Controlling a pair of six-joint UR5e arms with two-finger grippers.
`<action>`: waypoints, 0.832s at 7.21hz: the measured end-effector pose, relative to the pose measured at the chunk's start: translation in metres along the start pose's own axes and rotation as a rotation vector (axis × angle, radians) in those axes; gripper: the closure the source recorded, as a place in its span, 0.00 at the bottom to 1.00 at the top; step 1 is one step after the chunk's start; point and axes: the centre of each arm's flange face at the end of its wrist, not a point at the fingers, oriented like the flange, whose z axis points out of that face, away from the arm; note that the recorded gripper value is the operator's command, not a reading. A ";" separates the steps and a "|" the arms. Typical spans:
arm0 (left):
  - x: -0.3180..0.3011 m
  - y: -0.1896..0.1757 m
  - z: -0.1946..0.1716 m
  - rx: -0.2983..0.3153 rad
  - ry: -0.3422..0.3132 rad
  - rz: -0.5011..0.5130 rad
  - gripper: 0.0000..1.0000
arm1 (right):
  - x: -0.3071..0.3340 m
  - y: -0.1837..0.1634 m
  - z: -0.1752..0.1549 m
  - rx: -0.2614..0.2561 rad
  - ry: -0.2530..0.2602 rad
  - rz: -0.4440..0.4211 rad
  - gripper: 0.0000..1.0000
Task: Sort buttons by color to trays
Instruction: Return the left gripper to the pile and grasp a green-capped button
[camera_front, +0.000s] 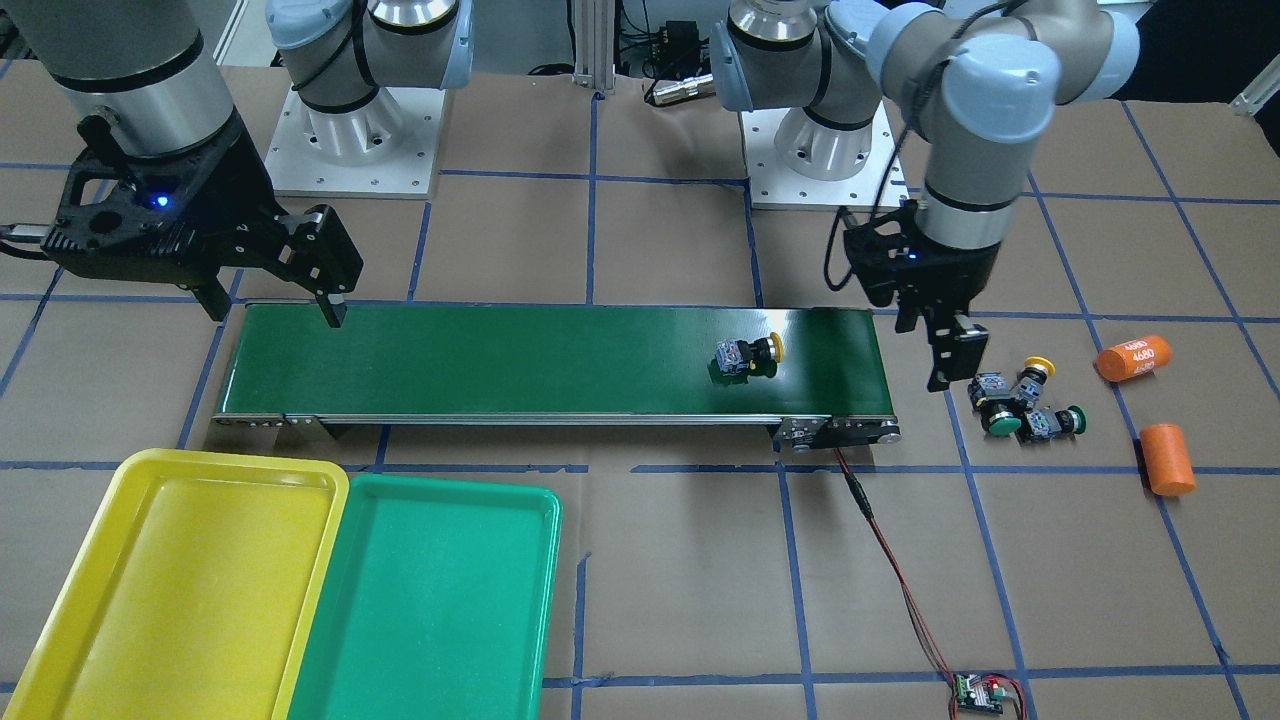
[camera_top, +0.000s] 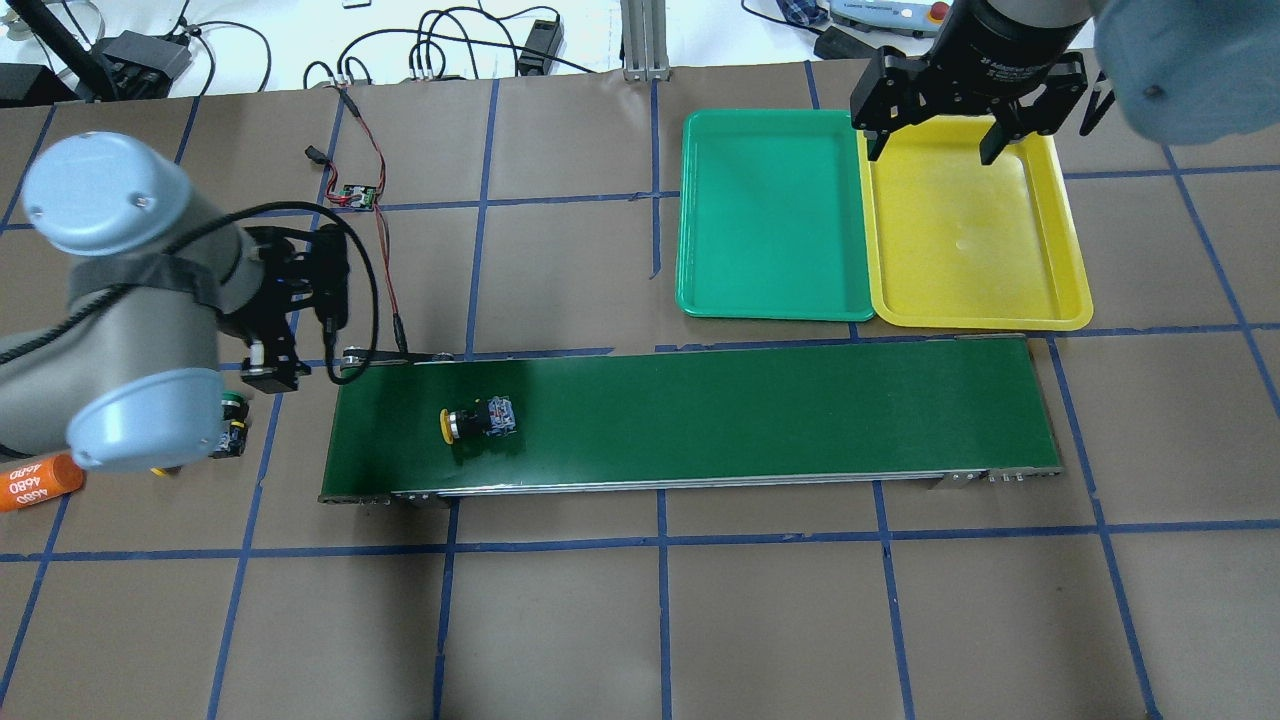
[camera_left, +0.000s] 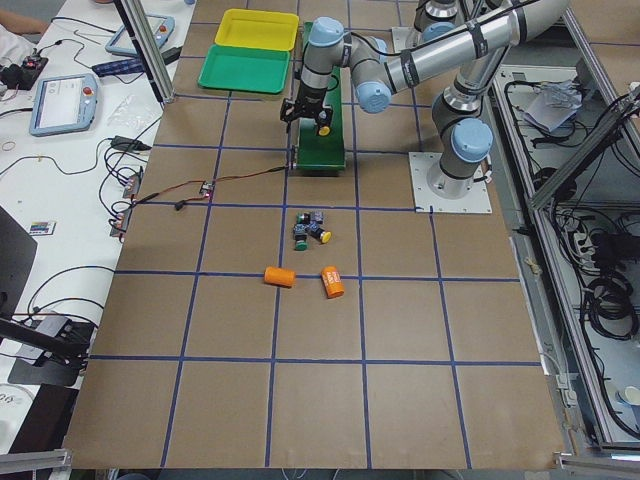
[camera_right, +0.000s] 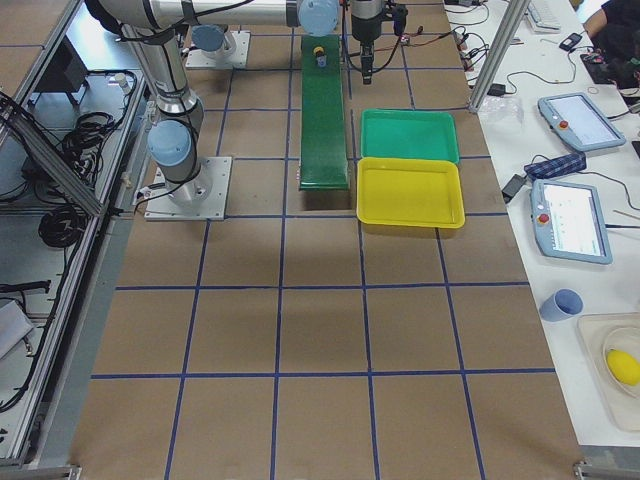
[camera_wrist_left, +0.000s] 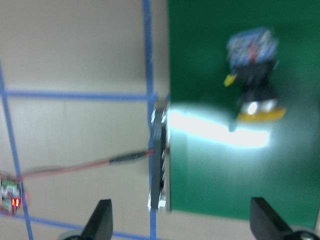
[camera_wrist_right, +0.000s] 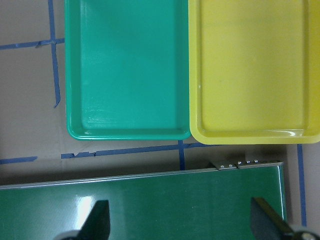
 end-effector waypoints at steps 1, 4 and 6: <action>-0.013 0.059 0.013 0.033 0.023 -0.027 0.00 | 0.000 0.000 0.000 0.000 -0.001 -0.002 0.00; -0.013 0.175 0.069 0.074 0.102 -0.066 0.00 | -0.001 0.000 0.000 0.002 -0.002 -0.005 0.00; -0.018 0.201 0.107 0.069 0.095 -0.045 0.00 | -0.001 0.000 0.001 0.001 0.001 -0.008 0.00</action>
